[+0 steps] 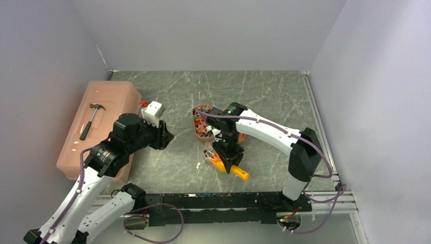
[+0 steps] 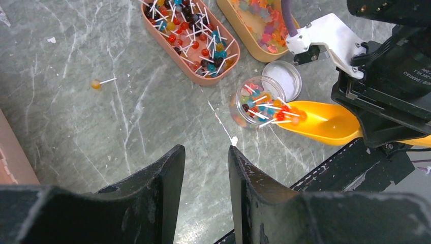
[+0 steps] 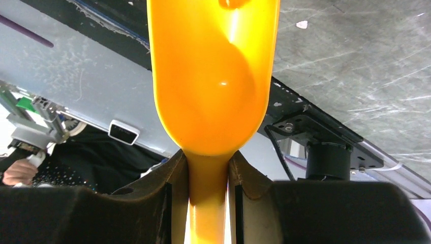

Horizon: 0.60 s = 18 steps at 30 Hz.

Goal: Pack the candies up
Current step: Place the fake candies in the packing bottle.

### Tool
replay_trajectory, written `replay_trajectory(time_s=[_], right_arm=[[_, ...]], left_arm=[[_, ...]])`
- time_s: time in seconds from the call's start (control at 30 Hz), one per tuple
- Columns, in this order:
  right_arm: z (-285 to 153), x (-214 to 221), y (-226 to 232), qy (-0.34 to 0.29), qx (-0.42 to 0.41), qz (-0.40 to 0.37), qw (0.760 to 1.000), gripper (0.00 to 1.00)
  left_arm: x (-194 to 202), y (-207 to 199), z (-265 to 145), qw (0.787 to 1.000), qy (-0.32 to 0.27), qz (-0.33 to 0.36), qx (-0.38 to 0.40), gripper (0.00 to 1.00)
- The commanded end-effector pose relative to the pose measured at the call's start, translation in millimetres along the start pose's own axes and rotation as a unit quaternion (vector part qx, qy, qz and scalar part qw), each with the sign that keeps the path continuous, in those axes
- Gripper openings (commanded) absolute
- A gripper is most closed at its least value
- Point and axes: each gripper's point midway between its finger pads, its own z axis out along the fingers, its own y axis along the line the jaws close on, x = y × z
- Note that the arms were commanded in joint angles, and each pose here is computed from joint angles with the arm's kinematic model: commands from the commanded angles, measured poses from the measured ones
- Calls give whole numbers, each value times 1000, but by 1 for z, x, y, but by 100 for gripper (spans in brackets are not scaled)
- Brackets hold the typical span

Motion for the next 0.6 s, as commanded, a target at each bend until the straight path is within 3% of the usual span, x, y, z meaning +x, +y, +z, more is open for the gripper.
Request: replay_trajectory(time_s=[0.0, 0.57], right_arm=[[-14, 10, 12, 20, -39, 6, 999, 0], [-38, 5, 15, 19, -140, 79, 987, 0]], left_arm=[[-5, -2, -4, 1000, -14, 4, 4, 43], [-6, -4, -7, 1000, -17, 5, 9, 42]])
